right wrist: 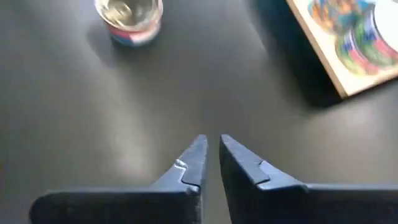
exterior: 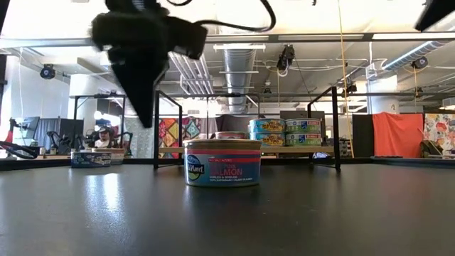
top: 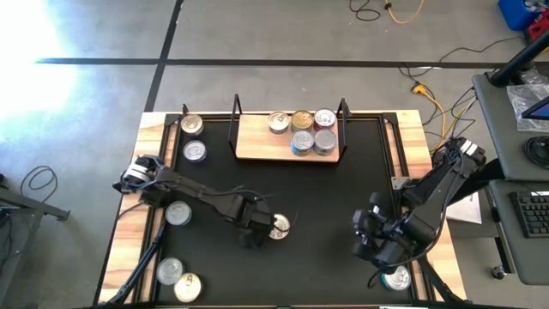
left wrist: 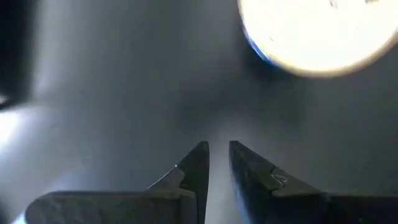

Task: Stack canned seafood by type on shelf
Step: Stack the blue-pink tuna can on top of the other blue-pink tuna can on the shelf

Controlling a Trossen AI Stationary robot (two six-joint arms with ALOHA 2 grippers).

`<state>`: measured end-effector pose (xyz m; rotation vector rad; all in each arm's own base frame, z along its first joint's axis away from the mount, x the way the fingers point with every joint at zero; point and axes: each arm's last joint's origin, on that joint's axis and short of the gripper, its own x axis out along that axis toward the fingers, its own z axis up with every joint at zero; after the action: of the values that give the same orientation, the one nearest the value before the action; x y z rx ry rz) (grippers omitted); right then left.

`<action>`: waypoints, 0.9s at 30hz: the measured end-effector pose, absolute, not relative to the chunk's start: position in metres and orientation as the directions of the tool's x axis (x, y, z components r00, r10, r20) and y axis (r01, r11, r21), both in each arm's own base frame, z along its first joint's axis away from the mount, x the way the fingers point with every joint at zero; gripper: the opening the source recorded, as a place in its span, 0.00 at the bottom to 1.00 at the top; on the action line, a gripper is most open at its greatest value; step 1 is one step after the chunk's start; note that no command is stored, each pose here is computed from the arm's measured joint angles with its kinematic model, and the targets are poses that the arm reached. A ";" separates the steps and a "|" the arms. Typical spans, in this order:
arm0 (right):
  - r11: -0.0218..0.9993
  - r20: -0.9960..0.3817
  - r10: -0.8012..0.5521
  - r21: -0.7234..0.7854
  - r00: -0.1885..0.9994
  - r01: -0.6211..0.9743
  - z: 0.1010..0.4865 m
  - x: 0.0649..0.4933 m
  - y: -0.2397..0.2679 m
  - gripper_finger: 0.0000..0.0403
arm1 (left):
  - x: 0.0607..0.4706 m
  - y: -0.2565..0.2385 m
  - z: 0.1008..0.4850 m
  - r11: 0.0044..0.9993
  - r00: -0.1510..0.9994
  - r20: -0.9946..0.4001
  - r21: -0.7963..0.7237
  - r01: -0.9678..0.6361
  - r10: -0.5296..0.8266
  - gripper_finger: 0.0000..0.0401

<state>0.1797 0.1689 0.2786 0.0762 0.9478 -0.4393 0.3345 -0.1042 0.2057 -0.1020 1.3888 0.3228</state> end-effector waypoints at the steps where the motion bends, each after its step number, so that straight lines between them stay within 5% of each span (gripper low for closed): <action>1: 0.912 -0.790 -0.331 -0.127 0.516 0.389 0.279 0.182 0.169 0.11 | 0.332 -0.104 0.201 0.960 0.150 -0.978 0.104 -0.259 0.146 0.12; 7: 0.898 -0.787 -0.340 -0.109 0.515 0.427 0.279 0.190 0.163 0.26 | 0.318 -0.099 0.178 0.982 0.289 -0.953 0.032 -0.187 0.086 0.12; 15: 0.889 -0.887 -0.269 -0.079 0.375 0.451 0.250 0.189 0.154 0.46 | 0.288 -0.090 0.151 0.946 0.383 -0.923 -0.090 -0.312 0.038 0.18; 27: 0.852 -0.752 -0.088 0.282 0.653 0.441 0.212 0.214 0.166 0.72 | 0.288 -0.102 0.145 0.917 0.525 -0.847 -0.273 -0.292 -0.086 0.56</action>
<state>0.2143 0.1662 0.2120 0.4724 0.8098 -0.3129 0.2878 -0.1017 0.1446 -0.4107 1.0186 0.1275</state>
